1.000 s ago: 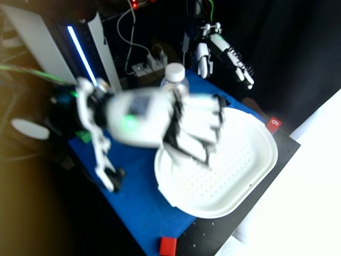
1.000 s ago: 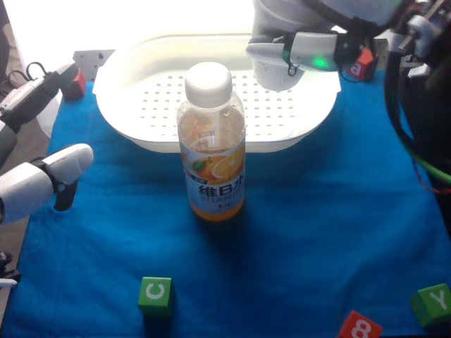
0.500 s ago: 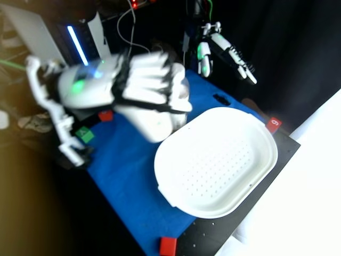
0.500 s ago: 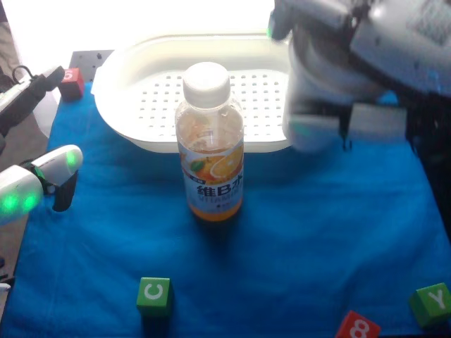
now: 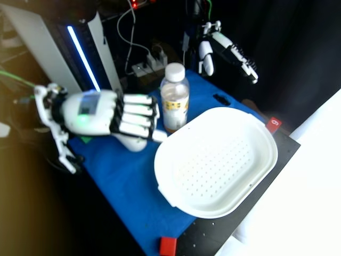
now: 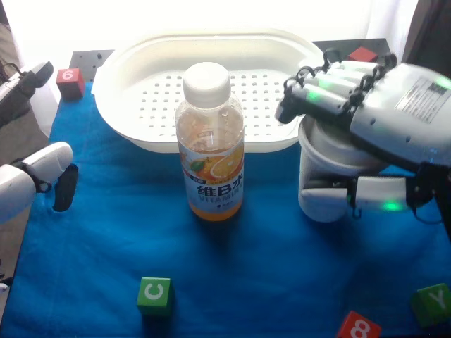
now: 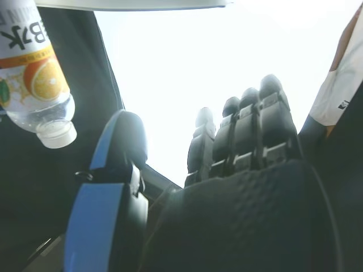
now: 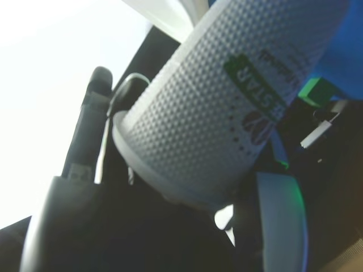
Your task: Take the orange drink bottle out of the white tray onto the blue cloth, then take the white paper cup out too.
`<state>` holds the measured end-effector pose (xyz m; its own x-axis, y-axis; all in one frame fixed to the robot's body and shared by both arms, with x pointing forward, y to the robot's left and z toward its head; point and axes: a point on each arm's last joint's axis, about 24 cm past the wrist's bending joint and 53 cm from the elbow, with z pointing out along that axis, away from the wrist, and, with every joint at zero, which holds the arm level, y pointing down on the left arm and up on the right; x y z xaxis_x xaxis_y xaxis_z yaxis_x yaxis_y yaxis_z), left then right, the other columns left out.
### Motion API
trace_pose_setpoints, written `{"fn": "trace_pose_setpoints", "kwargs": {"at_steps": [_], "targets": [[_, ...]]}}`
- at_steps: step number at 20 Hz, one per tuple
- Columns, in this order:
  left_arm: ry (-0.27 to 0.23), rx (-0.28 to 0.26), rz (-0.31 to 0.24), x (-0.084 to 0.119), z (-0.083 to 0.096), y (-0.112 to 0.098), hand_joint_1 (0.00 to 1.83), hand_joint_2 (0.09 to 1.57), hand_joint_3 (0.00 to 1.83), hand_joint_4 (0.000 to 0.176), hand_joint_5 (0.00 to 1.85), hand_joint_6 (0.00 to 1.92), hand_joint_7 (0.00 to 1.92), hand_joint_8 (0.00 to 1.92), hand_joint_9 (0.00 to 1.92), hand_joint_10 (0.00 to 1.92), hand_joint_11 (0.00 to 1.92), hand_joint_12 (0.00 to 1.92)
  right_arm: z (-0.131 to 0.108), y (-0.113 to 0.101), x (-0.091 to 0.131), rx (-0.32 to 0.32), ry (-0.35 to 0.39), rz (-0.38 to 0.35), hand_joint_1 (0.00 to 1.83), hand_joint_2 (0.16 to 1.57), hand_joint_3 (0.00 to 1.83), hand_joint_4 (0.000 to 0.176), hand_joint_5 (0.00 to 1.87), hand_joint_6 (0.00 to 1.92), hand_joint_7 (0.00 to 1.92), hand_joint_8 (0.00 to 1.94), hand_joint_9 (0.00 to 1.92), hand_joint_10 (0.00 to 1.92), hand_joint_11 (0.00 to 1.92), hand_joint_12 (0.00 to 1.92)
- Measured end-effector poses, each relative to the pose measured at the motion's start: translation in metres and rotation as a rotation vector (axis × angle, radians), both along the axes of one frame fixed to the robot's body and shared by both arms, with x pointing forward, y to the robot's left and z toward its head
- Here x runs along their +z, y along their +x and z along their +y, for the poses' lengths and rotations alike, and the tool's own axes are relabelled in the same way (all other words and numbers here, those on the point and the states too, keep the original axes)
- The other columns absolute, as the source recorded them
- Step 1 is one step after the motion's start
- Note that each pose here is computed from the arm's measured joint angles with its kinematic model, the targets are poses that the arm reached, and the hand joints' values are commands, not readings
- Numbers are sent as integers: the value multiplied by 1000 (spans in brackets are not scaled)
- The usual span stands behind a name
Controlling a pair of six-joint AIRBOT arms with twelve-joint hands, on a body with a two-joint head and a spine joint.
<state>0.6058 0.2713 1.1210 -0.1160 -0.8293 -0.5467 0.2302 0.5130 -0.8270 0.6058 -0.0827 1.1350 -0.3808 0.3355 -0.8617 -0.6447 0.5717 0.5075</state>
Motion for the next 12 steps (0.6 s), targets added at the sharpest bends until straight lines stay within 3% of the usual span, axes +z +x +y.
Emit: {"fn": "trace_pose_setpoints", "kwargs": {"at_steps": [1, 2, 3, 4, 5, 7, 8, 10, 12], "targets": [[0, 1, -1, 0, 0, 0, 537, 1314, 0, 125, 90, 3, 3, 0, 40, 6, 0, 618, 1, -2, -4, 7, -7, 5, 550, 1190, 0, 94, 0, 21, 0, 16, 0, 25, 0, 768], [1, 2, 1, 0, 1, -1, 537, 1314, 0, 125, 90, 3, 3, 0, 40, 6, 0, 618, 2, -3, -4, 8, -4, 7, 550, 1190, 0, 94, 0, 21, 0, 16, 0, 25, 0, 768], [8, 0, 7, -1, 2, -2, 560, 1324, 0, 122, 121, 6, 40, 6, 79, 17, 0, 727, 1, -3, -3, 6, -1, 9, 498, 1160, 0, 115, 0, 0, 0, 0, 0, 0, 0, 66], [10, 1, 8, -1, 3, -3, 560, 1324, 0, 122, 121, 6, 40, 6, 79, 17, 0, 727, 0, -3, -2, 4, -1, 9, 498, 1160, 0, 115, 0, 0, 0, 0, 0, 0, 0, 66], [11, 12, 7, 0, 6, -2, 561, 1317, 0, 155, 121, 2, 35, 1, 77, 9, 0, 655, -2, -4, 0, 2, -4, 6, 397, 1149, 0, 151, 0, 0, 0, 0, 0, 0, 0, 2], [8, 32, 2, 1, 12, -3, 585, 1310, 0, 156, 124, 2, 8, 2, 60, 1, 0, 629, -8, -5, 6, -7, -6, 2, 290, 1103, 0, 173, 0, 0, 0, 0, 0, 0, 0, 0], [6, 34, 3, 1, 11, -4, 590, 1309, 0, 148, 133, 4, 12, 2, 66, 3, 0, 649, -10, -6, 11, -10, -2, -6, 264, 1092, 0, 175, 0, 0, 0, 0, 0, 0, 0, 0], [7, 27, 1, 1, 10, -4, 615, 1325, 2, 150, 137, 4, 11, 1, 64, 2, 0, 681, -13, -9, 23, -9, 22, -33, 315, 1073, 0, 174, 0, 0, 0, 0, 0, 0, 0, 0], [8, 25, 0, 1, 9, -4, 583, 1320, 0, 146, 135, 1, 32, 7, 70, 4, 0, 696, -19, -13, 43, -9, 59, -71, 343, 1029, 0, 158, 0, 0, 0, 0, 0, 0, 8, 17]]}}
